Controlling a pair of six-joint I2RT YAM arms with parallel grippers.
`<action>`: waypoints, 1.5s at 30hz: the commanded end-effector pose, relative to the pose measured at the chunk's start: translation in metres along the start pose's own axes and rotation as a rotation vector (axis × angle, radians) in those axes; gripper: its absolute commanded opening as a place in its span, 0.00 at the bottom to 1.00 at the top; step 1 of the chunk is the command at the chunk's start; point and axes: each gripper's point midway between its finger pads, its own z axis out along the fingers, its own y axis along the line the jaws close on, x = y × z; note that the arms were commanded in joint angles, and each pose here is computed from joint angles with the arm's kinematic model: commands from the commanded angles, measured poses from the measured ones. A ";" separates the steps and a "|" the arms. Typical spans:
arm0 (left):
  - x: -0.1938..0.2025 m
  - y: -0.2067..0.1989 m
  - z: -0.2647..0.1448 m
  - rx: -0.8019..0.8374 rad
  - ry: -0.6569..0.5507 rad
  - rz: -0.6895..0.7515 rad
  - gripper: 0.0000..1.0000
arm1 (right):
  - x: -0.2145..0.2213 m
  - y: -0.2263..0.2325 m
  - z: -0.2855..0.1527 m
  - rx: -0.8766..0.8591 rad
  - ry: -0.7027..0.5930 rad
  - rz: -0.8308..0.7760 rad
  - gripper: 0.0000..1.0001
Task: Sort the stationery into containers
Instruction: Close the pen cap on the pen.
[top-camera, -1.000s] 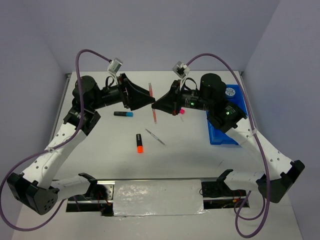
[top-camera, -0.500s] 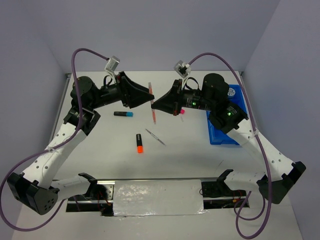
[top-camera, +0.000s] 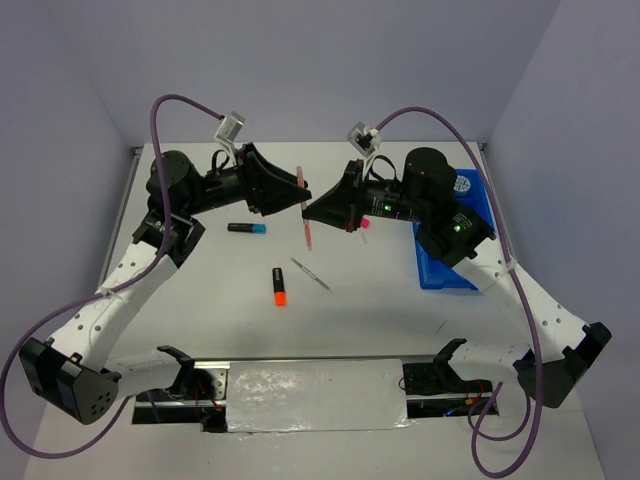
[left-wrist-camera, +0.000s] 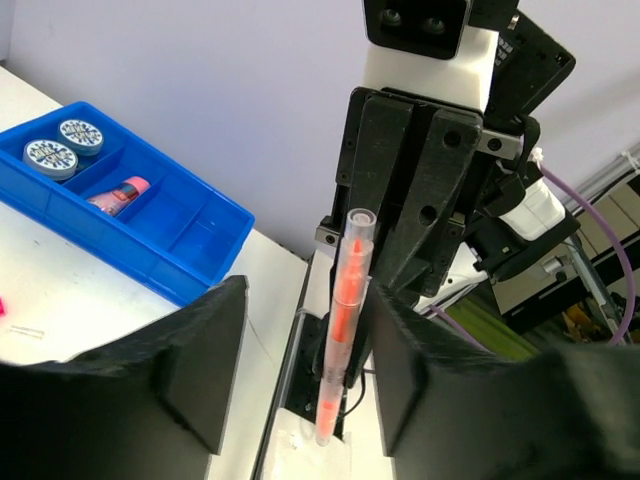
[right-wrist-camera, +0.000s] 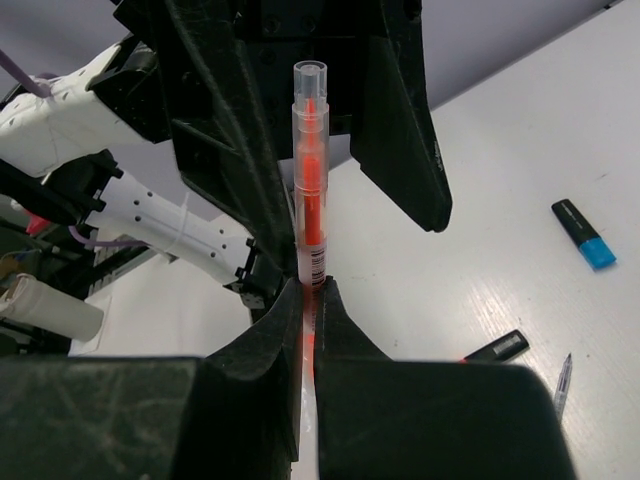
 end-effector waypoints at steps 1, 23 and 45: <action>-0.005 -0.014 0.000 0.072 -0.014 0.057 0.61 | -0.021 0.014 0.000 -0.048 -0.057 -0.035 0.00; -0.010 -0.029 -0.001 0.124 -0.008 0.073 0.00 | -0.014 0.014 0.011 -0.106 -0.043 0.000 0.46; -0.021 -0.029 0.001 0.087 -0.040 0.056 0.80 | -0.002 -0.001 0.017 -0.073 -0.031 0.016 0.00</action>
